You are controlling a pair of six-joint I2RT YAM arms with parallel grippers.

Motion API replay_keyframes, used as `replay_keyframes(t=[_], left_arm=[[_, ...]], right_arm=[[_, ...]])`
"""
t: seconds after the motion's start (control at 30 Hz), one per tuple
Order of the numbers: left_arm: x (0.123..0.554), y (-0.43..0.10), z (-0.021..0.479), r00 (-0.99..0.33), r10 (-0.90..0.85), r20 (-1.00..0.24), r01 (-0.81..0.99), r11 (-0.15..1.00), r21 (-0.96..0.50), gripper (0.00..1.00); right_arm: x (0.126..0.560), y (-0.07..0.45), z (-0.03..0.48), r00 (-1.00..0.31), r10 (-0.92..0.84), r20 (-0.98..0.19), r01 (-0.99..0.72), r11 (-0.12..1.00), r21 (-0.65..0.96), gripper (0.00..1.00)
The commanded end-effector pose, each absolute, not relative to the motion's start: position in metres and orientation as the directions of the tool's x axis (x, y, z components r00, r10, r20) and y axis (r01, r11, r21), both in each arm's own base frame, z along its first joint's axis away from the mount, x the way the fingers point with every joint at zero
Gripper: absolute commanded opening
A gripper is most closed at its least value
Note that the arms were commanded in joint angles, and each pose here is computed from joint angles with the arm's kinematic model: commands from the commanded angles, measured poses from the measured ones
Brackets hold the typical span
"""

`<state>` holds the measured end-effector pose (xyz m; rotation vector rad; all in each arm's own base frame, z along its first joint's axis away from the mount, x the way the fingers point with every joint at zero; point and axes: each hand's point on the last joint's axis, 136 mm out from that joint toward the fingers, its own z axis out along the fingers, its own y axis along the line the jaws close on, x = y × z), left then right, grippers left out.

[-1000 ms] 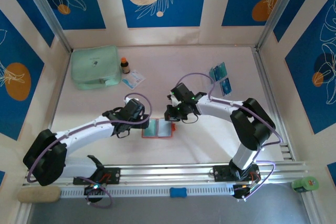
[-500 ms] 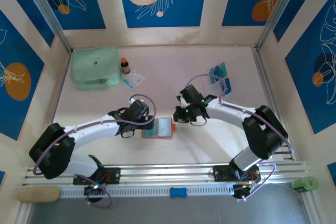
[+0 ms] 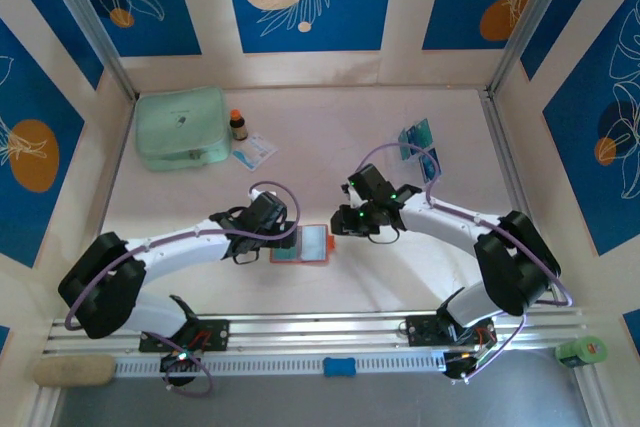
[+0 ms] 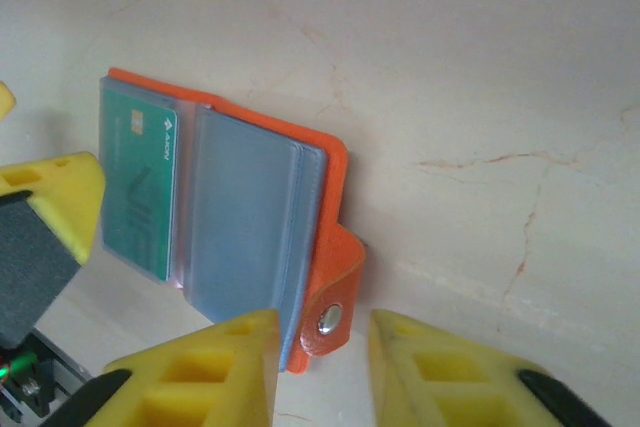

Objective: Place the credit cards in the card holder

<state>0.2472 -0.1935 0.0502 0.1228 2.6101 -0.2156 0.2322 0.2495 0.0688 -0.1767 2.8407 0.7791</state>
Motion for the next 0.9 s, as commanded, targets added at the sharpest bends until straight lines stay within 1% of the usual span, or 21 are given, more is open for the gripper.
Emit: replay_keyframes(t=[0.0, 0.13, 0.2, 0.33, 0.47, 0.67, 0.87], left_arm=[[0.251, -0.188, 0.055, -0.857, 0.005, -0.515, 0.098, 0.983, -0.152, 1.00], [0.259, -0.187, 0.055, -0.865, -0.044, -0.500, 0.075, 0.974, -0.215, 1.00], [0.263, -0.188, 0.056, -0.867, -0.057, -0.494, 0.072, 0.969, -0.237, 1.00], [0.271, -0.190, 0.056, -0.875, -0.070, -0.478, 0.070, 0.961, -0.268, 1.00], [0.275, -0.195, 0.055, -0.882, -0.091, -0.462, 0.069, 0.946, -0.318, 1.00], [0.276, -0.201, 0.047, -0.895, -0.122, -0.428, 0.059, 0.921, -0.386, 1.00], [0.274, -0.207, 0.044, -0.902, -0.116, -0.415, 0.072, 0.909, -0.411, 1.00]], right_arm=[[0.220, 0.249, 0.065, -0.976, -0.078, -0.204, -0.169, 0.864, 0.475, 0.32], [0.208, 0.260, 0.066, -0.972, -0.104, -0.212, -0.194, 0.862, 0.467, 0.30], [0.203, 0.268, 0.067, -0.968, -0.116, -0.221, -0.209, 0.861, 0.464, 0.25], [0.199, 0.283, 0.069, -0.961, -0.141, -0.239, -0.239, 0.857, 0.456, 0.13], [0.200, 0.295, 0.061, -0.961, -0.165, -0.222, -0.250, 0.858, 0.449, 0.06], [0.206, 0.300, 0.046, -0.960, -0.191, -0.205, -0.263, 0.868, 0.421, 0.00], [0.204, 0.283, 0.021, -0.973, -0.168, -0.156, -0.218, 0.893, 0.394, 0.00]])
